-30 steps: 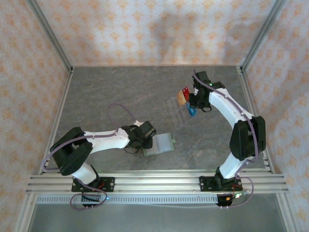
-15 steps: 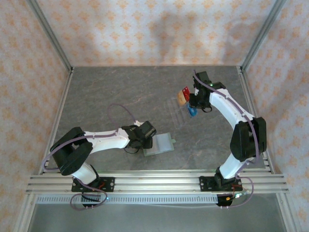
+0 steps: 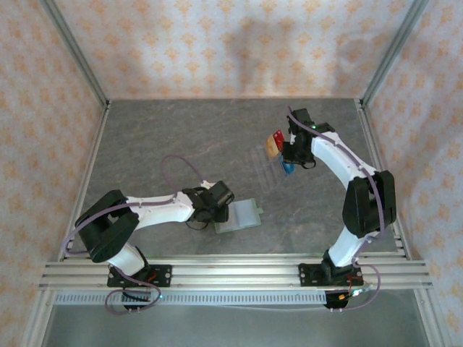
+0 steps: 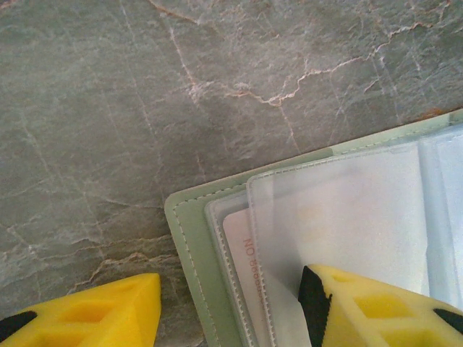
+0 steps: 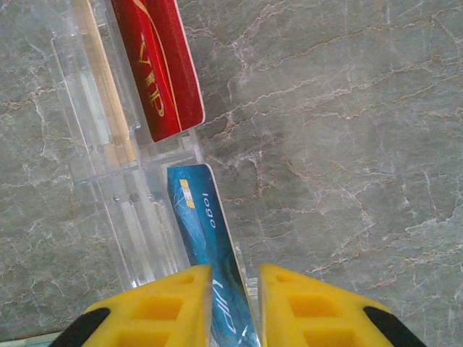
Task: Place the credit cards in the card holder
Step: Pick up the credit card from the storage box.
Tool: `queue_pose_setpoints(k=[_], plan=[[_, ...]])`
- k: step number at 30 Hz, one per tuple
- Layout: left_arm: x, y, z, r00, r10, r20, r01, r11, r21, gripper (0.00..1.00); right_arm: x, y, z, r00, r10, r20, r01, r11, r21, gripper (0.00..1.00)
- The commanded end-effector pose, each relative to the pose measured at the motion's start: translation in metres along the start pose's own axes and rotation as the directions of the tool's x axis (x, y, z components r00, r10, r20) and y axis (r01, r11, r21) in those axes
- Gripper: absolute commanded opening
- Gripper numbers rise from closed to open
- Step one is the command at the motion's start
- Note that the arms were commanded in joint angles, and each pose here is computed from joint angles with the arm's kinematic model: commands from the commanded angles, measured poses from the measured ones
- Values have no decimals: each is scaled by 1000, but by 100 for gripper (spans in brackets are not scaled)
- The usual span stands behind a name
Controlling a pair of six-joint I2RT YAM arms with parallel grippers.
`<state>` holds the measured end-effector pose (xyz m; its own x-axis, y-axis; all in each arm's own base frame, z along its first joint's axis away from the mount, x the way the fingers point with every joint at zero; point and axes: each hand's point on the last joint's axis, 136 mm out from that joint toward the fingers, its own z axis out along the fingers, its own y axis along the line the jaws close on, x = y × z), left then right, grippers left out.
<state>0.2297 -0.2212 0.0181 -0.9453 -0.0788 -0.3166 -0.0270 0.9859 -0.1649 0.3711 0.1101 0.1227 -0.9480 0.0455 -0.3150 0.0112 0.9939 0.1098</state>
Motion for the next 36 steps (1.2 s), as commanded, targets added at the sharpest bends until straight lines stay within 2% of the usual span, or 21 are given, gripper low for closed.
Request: queue_pose_setpoints(k=[1,7,11,21,32,36], plan=[[25,17,19,997,7,-75,-11,998,-63,55,1,0,-9,1000,1,4,-1,1000,-5,21],[24,15,20,997,7,-76,-12,998,-61,55,1,-5,-13,1000,-1,23,1,1000,16,14],[25,16,20,997,9,-79,-14,998,-64,55,1,-4,-12,1000,1,17,-2,1000,14,13],[24,12,19,996,15,-83,-19,999,-49,54,-5,4,-29,999,4,43,-3,1000,-28,0],[11,2,-4,998,38,-53,-39,999,-8,55,-6,11,-54,997,22,69,-16,997,-80,0],[6,-1,-18,999,36,-34,-35,999,21,56,-3,23,-72,993,33,112,-15,988,-155,0]])
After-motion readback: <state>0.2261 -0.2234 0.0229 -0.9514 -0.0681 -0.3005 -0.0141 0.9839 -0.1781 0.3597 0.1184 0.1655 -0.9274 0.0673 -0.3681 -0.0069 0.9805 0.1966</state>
